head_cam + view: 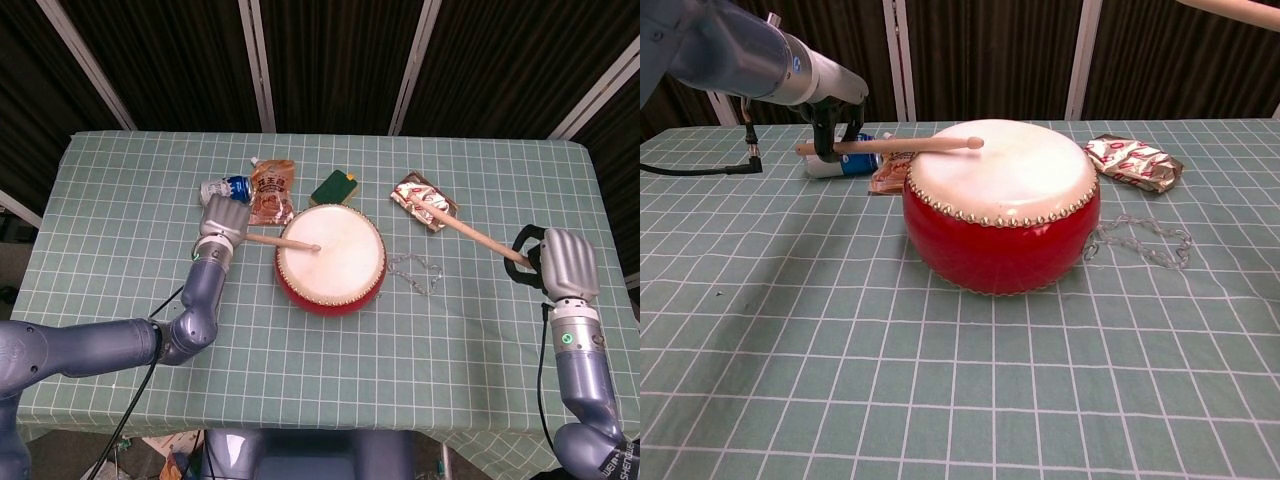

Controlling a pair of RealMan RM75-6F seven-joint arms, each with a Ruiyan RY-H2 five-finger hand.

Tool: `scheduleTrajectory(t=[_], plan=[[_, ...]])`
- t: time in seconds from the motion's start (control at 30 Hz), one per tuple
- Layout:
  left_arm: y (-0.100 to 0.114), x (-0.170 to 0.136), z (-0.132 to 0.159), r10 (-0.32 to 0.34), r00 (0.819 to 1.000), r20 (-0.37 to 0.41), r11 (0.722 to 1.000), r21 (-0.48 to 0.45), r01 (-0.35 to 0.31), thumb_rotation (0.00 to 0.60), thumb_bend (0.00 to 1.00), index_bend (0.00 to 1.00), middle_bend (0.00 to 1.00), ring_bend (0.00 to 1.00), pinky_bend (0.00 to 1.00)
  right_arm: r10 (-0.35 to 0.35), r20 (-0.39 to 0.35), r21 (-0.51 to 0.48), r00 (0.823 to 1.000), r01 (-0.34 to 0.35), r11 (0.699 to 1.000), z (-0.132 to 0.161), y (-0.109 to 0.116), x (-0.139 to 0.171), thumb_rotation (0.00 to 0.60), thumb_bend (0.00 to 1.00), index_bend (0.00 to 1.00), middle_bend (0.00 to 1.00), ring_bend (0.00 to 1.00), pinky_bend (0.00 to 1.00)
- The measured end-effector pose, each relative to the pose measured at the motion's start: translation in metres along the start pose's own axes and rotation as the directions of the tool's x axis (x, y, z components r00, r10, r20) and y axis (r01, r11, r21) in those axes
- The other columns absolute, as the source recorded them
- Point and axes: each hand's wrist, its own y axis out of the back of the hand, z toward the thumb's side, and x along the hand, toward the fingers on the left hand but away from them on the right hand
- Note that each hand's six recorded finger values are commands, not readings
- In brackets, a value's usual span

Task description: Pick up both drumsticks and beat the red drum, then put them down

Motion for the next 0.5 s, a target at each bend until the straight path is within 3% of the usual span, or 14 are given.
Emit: scheduleTrajectory(t=[0.13, 0.27, 0.37, 0.5], plan=[[0.007, -0.003, -0.004, -0.013, 1.000, -0.004, 0.998, -0.054, 0.012, 0.600, 0.56, 0.79, 1.00, 1.00, 1.00, -0.004, -0.006, 0.002, 1.000, 0.004, 1.000, 0.001, 0.000, 0.003, 0.600, 0.62, 0.99, 1.00, 1.00, 1.00], [0.031, -0.012, -0.010, 0.080, 0.997, 0.016, 0.990, -0.120, -0.077, 0.600, 0.56, 0.79, 1.00, 1.00, 1.00, -0.006, -0.011, 0.012, 1.000, 0.006, 1.000, 0.000, -0.001, 0.006, 0.600, 0.62, 0.99, 1.00, 1.00, 1.00], [0.047, -0.025, -0.020, 0.167, 0.985, 0.034, 0.969, -0.193, -0.157, 0.600, 0.56, 0.79, 1.00, 1.00, 1.00, -0.007, -0.012, 0.024, 1.000, 0.008, 1.000, -0.001, -0.001, 0.008, 0.600, 0.62, 0.98, 1.00, 1.00, 1.00], [0.041, -0.049, -0.041, 0.198, 0.979, 0.041, 0.932, -0.318, -0.175, 0.600, 0.56, 0.79, 1.00, 1.00, 1.00, -0.006, -0.015, 0.052, 1.000, 0.007, 0.999, -0.005, -0.003, 0.011, 0.600, 0.62, 0.99, 1.00, 1.00, 1.00]])
